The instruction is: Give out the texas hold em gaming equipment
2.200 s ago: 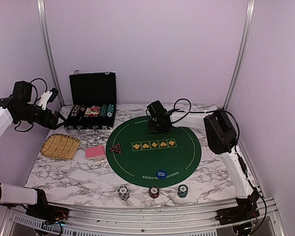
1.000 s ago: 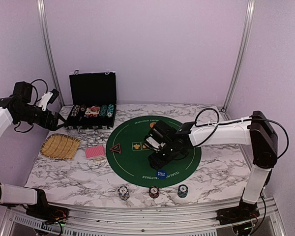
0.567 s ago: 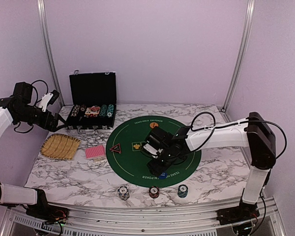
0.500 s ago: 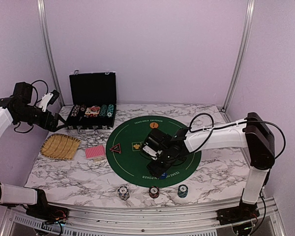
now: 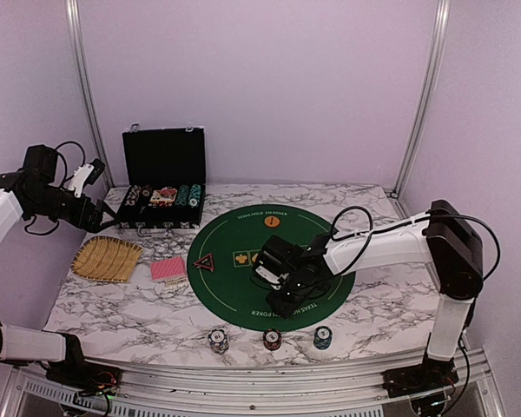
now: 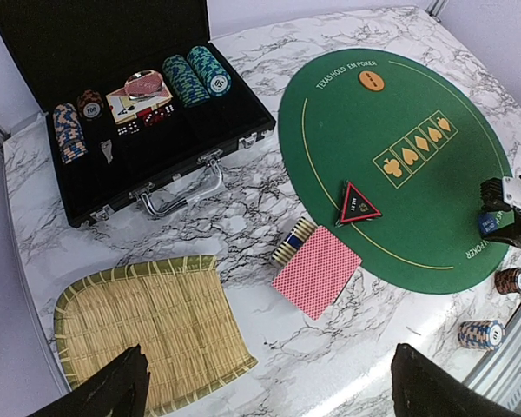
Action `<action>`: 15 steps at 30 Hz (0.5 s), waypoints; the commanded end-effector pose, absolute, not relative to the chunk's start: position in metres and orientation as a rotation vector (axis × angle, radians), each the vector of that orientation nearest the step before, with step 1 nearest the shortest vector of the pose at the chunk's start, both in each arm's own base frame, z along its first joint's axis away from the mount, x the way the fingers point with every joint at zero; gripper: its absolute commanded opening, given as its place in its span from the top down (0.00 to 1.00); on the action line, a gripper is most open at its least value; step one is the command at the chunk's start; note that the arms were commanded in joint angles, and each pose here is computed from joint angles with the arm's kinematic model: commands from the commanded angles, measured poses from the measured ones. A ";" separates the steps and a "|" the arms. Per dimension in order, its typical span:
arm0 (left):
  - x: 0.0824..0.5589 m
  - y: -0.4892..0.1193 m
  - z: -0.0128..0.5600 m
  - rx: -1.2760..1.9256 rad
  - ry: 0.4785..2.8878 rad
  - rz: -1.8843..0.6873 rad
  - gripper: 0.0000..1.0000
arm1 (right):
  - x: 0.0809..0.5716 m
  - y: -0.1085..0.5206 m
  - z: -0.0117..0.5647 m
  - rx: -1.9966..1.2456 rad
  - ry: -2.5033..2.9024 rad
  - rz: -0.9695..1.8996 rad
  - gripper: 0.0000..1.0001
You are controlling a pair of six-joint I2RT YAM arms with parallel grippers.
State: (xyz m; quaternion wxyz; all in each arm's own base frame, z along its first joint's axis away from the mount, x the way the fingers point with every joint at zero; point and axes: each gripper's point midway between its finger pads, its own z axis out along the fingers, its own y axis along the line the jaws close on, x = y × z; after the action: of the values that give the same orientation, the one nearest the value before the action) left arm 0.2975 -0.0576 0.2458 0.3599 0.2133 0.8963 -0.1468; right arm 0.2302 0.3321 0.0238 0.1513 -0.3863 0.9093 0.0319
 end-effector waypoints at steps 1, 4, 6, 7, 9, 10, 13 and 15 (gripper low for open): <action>0.294 -0.060 0.255 0.569 2.299 -0.398 0.01 | 0.227 0.316 0.012 -1.087 2.651 0.040 0.53; 0.295 -0.060 0.255 0.568 2.299 -0.400 0.01 | 0.225 0.308 0.013 -1.073 2.662 0.035 0.60; 0.295 -0.061 0.255 0.569 2.299 -0.403 0.01 | 0.223 0.302 0.015 -1.059 2.669 0.032 0.62; 0.295 -0.061 0.255 0.570 2.299 -0.402 0.01 | 0.223 0.298 0.017 -1.048 2.673 0.030 0.63; 0.296 -0.060 0.255 0.570 2.299 -0.402 0.01 | 0.222 0.291 0.019 -1.032 2.680 0.019 0.64; 0.296 -0.060 0.255 0.569 2.299 -0.401 0.01 | 0.222 0.287 0.020 -1.022 2.683 0.012 0.64; 0.297 -0.060 0.256 0.571 2.297 -0.400 0.01 | 0.221 0.276 0.022 -0.997 2.696 0.002 0.64; 0.297 -0.060 0.257 0.571 2.295 -0.398 0.01 | 0.220 0.270 0.024 -0.983 2.706 -0.003 0.64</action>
State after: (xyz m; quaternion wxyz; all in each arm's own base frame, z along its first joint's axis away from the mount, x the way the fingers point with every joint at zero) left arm 0.2977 -0.0587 0.2487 0.3614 0.2167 0.8945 -0.1492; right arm 0.2236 0.2996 0.0264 0.1527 -0.3599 0.9199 0.0319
